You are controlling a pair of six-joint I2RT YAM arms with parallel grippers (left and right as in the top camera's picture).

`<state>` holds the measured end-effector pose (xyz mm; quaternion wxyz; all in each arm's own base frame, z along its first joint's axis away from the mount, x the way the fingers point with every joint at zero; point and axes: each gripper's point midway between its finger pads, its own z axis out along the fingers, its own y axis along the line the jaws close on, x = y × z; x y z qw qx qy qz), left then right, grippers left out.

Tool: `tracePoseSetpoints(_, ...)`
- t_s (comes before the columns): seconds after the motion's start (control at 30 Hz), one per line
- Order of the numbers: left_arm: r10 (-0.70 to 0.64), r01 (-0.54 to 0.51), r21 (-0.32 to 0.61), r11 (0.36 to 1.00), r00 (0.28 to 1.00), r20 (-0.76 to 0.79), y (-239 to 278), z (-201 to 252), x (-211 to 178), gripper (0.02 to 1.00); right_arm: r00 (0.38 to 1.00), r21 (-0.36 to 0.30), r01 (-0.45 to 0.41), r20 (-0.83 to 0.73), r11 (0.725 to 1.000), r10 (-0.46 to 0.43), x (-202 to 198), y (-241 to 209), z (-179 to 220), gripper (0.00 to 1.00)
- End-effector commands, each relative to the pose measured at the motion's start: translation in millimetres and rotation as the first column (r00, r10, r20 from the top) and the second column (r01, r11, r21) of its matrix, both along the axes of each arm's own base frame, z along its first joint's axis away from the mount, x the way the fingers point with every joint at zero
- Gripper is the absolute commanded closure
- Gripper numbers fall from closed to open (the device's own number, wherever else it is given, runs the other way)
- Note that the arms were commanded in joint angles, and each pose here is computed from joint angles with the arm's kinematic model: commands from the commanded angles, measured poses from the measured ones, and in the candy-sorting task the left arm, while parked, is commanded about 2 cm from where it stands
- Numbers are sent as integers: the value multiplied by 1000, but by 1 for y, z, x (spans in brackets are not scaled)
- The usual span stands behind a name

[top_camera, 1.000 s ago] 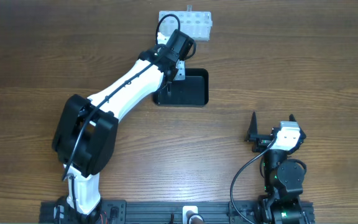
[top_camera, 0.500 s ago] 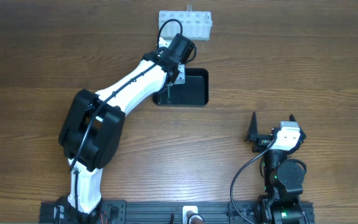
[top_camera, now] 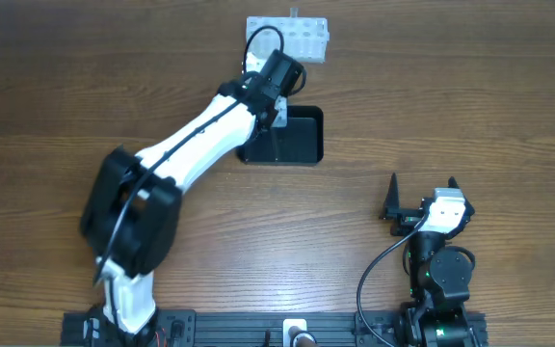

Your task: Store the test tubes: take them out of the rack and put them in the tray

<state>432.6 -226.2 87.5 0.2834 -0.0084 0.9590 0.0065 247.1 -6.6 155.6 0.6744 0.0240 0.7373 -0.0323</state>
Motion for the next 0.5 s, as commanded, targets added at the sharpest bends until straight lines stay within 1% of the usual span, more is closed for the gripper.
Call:
tracePoseSetpoints(0.03, -86, 94, -1, 996, 920, 381, 2, 153, 6, 496, 1000, 2, -9, -5, 1000, 9, 0, 2, -3, 9)
tracePoseSetpoints(0.13, -102, 126, -11, 992, 848, 520, 16, 200, 7, 435, 1000, 2, -9, -5, 1000, 9, 0, 2, -3, 7)
tracePoseSetpoints(0.23, -107, 165, -38, 986, 779, 618, 39, 229, 2, 402, 1000, 2, -9, -5, 1000, 9, 0, 2, -3, 7)
tracePoseSetpoints(0.3, -94, 186, -68, 980, 740, 667, 59, 239, -5, 373, 1000, 2, -9, -5, 1000, 9, 0, 2, -3, 7)
tracePoseSetpoints(0.37, -69, 184, -90, 979, 709, 701, 80, 244, -14, 351, 1000, 2, -9, -5, 1000, 9, 0, 2, -3, 7)
tracePoseSetpoints(0.43, -88, 200, -66, 977, 673, 735, 98, 246, -26, 334, 1000, 2, -9, -5, 1000, 9, 0, 2, -3, 9)
tracePoseSetpoints(0.5, -92, 195, -48, 980, 644, 760, 115, 245, -40, 323, 1000, 2, -9, -5, 1000, 9, 0, 2, -3, 7)
